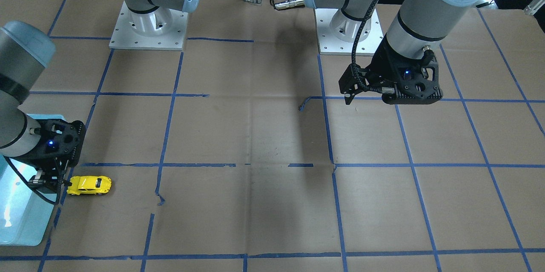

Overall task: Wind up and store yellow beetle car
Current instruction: 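Move the right gripper down onto the stopped car and grasp it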

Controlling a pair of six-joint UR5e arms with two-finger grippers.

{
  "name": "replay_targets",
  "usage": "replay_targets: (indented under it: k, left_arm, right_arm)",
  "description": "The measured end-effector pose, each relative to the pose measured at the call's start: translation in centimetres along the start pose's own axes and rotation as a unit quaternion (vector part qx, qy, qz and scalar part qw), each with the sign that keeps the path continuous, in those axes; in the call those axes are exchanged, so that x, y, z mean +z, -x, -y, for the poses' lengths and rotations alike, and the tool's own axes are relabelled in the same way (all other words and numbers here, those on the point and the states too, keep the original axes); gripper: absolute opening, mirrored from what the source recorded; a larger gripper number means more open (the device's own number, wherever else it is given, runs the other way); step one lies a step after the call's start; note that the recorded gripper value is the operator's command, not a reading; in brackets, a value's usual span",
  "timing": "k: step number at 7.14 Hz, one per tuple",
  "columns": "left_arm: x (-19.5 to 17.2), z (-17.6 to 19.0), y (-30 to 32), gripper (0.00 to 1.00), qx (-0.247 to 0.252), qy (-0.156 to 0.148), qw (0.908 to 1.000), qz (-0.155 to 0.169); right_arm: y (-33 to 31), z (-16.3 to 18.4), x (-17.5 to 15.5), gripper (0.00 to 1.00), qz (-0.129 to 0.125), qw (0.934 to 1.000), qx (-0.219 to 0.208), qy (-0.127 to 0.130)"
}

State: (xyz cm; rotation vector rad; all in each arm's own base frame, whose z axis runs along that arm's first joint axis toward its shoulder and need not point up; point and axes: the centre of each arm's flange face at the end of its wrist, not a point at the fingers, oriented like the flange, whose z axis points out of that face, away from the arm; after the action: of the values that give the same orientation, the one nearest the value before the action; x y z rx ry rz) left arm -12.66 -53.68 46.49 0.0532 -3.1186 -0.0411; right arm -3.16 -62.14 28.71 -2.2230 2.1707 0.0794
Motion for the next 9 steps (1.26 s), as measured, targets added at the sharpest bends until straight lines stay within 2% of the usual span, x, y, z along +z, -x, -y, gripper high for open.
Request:
replay_targets:
  k: [3,5,6,9]
  left_arm:
    - [0.3,-0.1,0.0,0.99,0.0,0.003,1.0,0.001]
    - [0.4,-0.1,0.0,0.99,0.0,0.004,1.0,0.001]
    - [0.6,-0.1,0.0,0.99,0.0,0.006,1.0,0.001]
    - [1.0,0.0,0.0,0.99,0.0,0.01,1.0,0.001]
  right_arm:
    - [0.6,0.0,4.9,1.0,-0.023,0.999,-0.037,0.007]
    - [0.4,-0.1,7.0,1.0,-0.029,0.9986,-0.043,0.01]
    - [0.2,-0.2,7.7,0.93,-0.03,0.9986,-0.043,0.011]
    - [-0.1,-0.4,9.0,0.61,-0.027,0.9987,-0.042,0.01]
